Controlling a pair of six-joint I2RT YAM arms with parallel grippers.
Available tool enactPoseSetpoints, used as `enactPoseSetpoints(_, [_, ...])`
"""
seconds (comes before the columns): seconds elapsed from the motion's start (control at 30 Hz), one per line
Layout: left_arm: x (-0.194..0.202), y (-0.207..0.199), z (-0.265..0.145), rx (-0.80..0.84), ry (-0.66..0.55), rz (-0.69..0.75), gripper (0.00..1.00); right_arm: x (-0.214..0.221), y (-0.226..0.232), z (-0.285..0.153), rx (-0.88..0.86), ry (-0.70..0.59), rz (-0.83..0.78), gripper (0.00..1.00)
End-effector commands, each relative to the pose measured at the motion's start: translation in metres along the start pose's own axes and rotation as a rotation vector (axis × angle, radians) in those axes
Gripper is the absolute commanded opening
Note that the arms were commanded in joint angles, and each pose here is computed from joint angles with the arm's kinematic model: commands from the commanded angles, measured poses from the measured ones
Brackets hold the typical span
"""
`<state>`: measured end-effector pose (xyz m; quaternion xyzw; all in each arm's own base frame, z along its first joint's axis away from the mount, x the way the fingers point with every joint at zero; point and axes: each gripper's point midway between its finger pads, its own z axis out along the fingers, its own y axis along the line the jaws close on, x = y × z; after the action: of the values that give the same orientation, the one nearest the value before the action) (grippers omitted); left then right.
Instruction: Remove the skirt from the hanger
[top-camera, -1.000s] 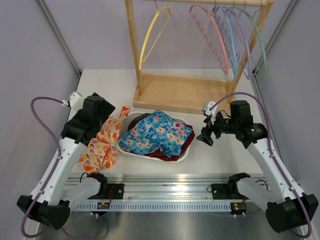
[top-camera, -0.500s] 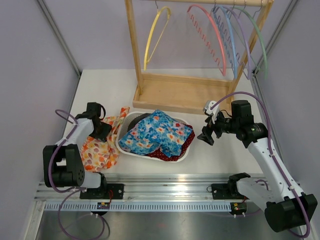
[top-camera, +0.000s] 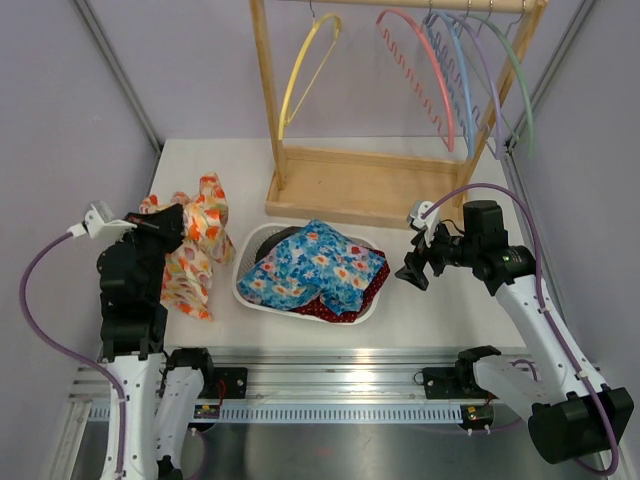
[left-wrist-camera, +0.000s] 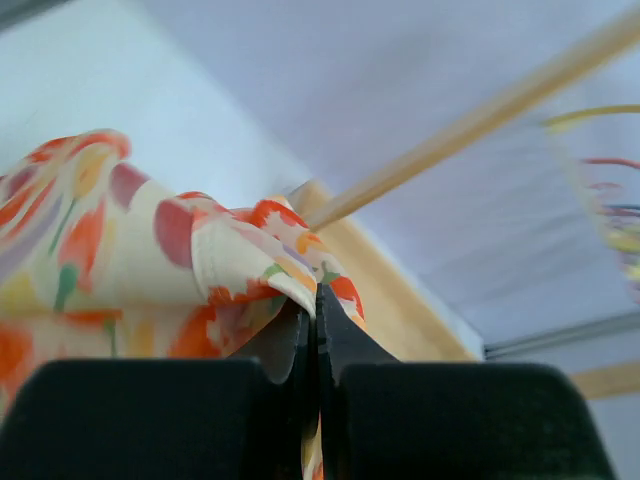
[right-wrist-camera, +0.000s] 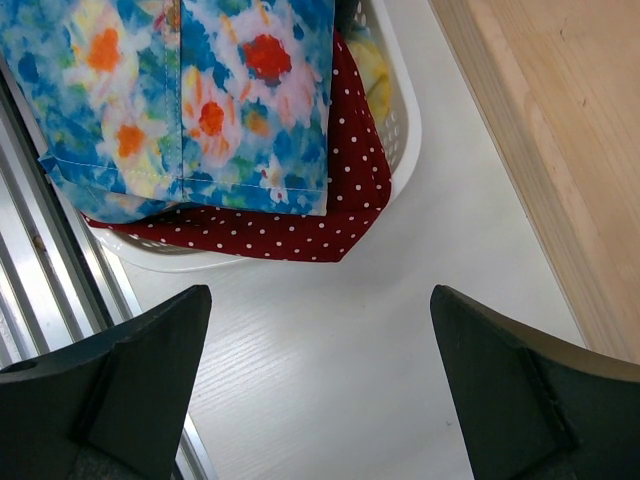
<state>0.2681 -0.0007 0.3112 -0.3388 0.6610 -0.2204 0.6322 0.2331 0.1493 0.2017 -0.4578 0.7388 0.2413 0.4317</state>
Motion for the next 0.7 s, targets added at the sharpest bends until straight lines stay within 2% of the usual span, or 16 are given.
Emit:
enactPoseSetpoints(0.0, [-0.037,-0.103,-0.032,0.440,-0.054,0.179,0.00,-0.007,-0.003,0.000,0.001,-0.033,-0.016,0.99])
enactPoseSetpoints(0.07, [-0.037,-0.128,-0.045,0.565,-0.025,0.257,0.00,-0.007,-0.004,-0.001,0.003,-0.034,-0.015,0.99])
enactPoseSetpoints(0.1, [-0.036,-0.153,-0.063,0.712,-0.005,0.301,0.00,-0.007,-0.005,-0.001,0.006,-0.032,-0.012,0.99])
enactPoseSetpoints(0.3, [-0.038,-0.215,-0.109,1.084,0.055,0.427,0.00,-0.007,-0.006,-0.002,0.014,-0.036,-0.012,0.99])
enactPoseSetpoints(0.37, [-0.044,-0.230,-0.113,1.135,0.098,0.372,0.00,-0.006,-0.007,-0.002,0.016,-0.035,-0.010,0.99])
enactPoseSetpoints(0.5, [-0.054,-0.259,-0.130,1.249,0.095,0.270,0.00,-0.005,-0.009,-0.003,0.025,-0.035,-0.008,0.99])
enactPoseSetpoints(0.57, [-0.053,-0.272,-0.141,1.298,0.106,0.219,0.00,-0.005,-0.010,-0.003,0.029,-0.034,-0.007,0.99])
enactPoseSetpoints(0.6, [-0.056,-0.278,-0.138,1.290,0.073,0.191,0.00,-0.005,-0.011,-0.003,0.033,-0.035,-0.008,0.99])
enactPoseSetpoints(0.67, [-0.046,-0.292,-0.150,1.349,0.105,0.145,0.00,-0.004,-0.011,-0.003,0.035,-0.031,-0.005,0.99])
